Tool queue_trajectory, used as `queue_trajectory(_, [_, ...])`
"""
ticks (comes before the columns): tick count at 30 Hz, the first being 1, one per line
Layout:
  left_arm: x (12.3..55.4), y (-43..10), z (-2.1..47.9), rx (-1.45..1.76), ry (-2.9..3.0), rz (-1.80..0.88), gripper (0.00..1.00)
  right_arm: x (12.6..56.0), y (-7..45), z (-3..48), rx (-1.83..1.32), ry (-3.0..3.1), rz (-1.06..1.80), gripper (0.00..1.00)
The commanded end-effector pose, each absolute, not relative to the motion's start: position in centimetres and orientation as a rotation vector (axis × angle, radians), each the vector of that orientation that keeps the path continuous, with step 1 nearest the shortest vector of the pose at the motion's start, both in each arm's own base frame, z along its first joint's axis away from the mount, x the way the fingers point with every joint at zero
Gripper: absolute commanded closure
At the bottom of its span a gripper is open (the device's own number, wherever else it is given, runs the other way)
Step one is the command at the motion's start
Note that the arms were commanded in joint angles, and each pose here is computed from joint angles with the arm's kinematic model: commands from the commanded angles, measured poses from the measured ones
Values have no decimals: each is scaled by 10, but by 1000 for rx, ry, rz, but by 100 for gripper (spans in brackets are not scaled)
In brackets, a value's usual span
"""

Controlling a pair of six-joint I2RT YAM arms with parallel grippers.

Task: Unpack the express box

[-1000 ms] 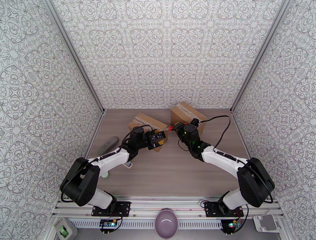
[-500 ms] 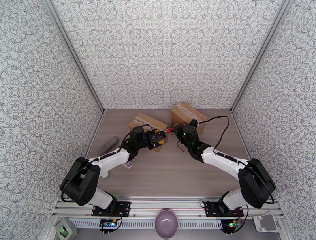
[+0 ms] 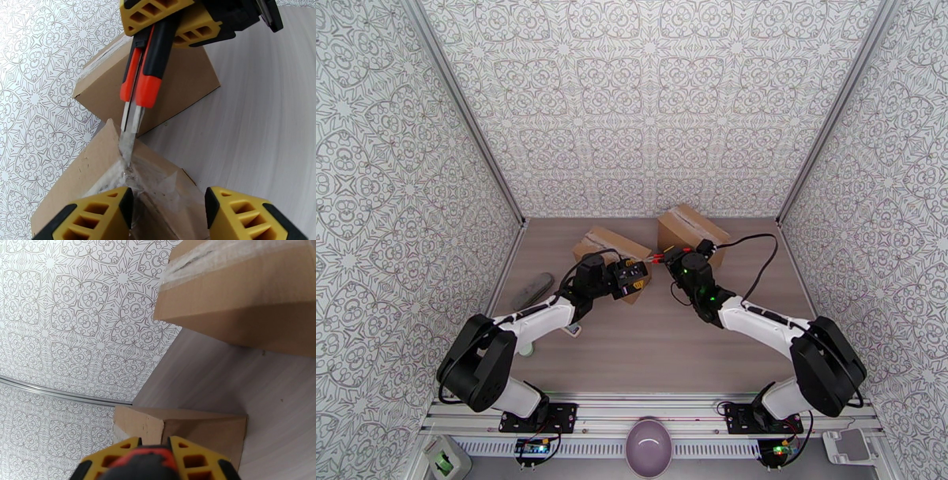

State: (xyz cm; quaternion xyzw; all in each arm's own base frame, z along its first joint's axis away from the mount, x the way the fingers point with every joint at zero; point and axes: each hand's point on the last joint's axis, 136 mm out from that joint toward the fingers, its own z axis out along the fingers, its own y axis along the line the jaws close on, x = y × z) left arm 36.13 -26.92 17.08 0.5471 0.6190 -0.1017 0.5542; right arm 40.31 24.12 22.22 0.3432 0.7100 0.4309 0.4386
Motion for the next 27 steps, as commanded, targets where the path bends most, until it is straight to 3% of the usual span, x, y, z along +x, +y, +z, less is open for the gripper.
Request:
queue_trajectory(1, [354, -269, 158, 1297, 1505, -262, 46, 407, 239, 229, 821, 1754, 1016, 100])
queue_trajectory(16, [353, -272, 158, 1300, 1506, -265, 46, 410, 240, 226, 815, 1727, 1028, 100])
queue_trajectory(27, [355, -273, 157, 1298, 1507, -262, 46, 405, 240, 252, 768, 1699, 1055, 100])
